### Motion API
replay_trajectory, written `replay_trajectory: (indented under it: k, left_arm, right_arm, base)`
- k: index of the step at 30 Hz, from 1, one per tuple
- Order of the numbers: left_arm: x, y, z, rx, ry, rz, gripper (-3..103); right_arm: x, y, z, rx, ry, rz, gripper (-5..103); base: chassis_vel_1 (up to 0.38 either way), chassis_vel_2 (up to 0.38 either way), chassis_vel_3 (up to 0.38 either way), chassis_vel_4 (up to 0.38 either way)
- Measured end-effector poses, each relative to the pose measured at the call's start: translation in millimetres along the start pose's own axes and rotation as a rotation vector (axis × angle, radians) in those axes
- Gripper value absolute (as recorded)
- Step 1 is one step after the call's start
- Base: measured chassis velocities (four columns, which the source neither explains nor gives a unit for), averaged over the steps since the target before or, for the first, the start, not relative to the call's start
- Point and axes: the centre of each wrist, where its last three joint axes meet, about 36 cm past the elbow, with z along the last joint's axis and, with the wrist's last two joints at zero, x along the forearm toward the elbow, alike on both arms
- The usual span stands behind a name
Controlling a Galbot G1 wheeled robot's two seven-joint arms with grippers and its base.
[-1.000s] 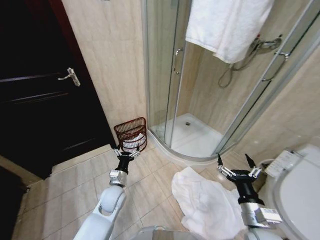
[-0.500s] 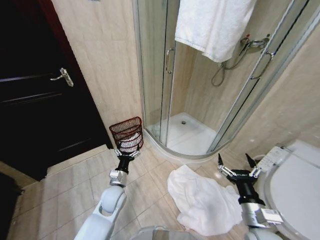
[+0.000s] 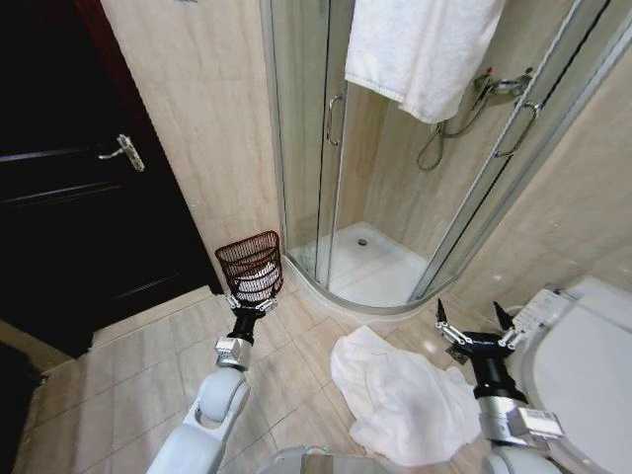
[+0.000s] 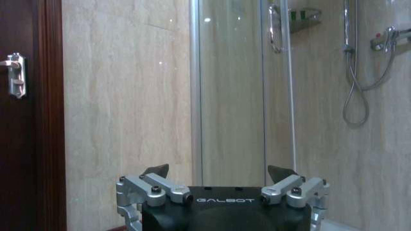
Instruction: Discard the used towel into the hamper.
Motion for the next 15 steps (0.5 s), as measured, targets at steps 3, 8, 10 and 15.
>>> replay_trajectory:
  k: [3, 8, 10, 15]
  left_arm:
    - [0.1, -0.2, -0.3, 0.000, -0.001, 0.000, 100]
    - [1.1, -0.5, -1.5, 0.000, -0.002, 0.001, 100]
    - [0.9, 0.2, -1.9, -0.003, -0.003, 0.003, 100]
    - [-2.2, 1.2, -4.4, 0.000, -0.001, 0.017, 100]
  right_arm:
    - [0.2, -0.1, -0.2, -0.001, 0.001, 0.001, 100]
    - [1.0, -0.2, -0.6, 0.000, -0.001, 0.001, 100]
    - [1.5, 0.2, -0.7, -0.001, 0.000, -0.001, 100]
    - [1.5, 0.2, -3.6, -0.015, 0.015, 0.008, 100]
  base:
    - [-0.067, 0.073, 0.092, -0.075]
    - [-0.127, 0.107, 0.100, -0.120]
    - [-0.103, 0.081, 0.070, -0.082]
    - [-0.041, 0.031, 0.031, -0.028]
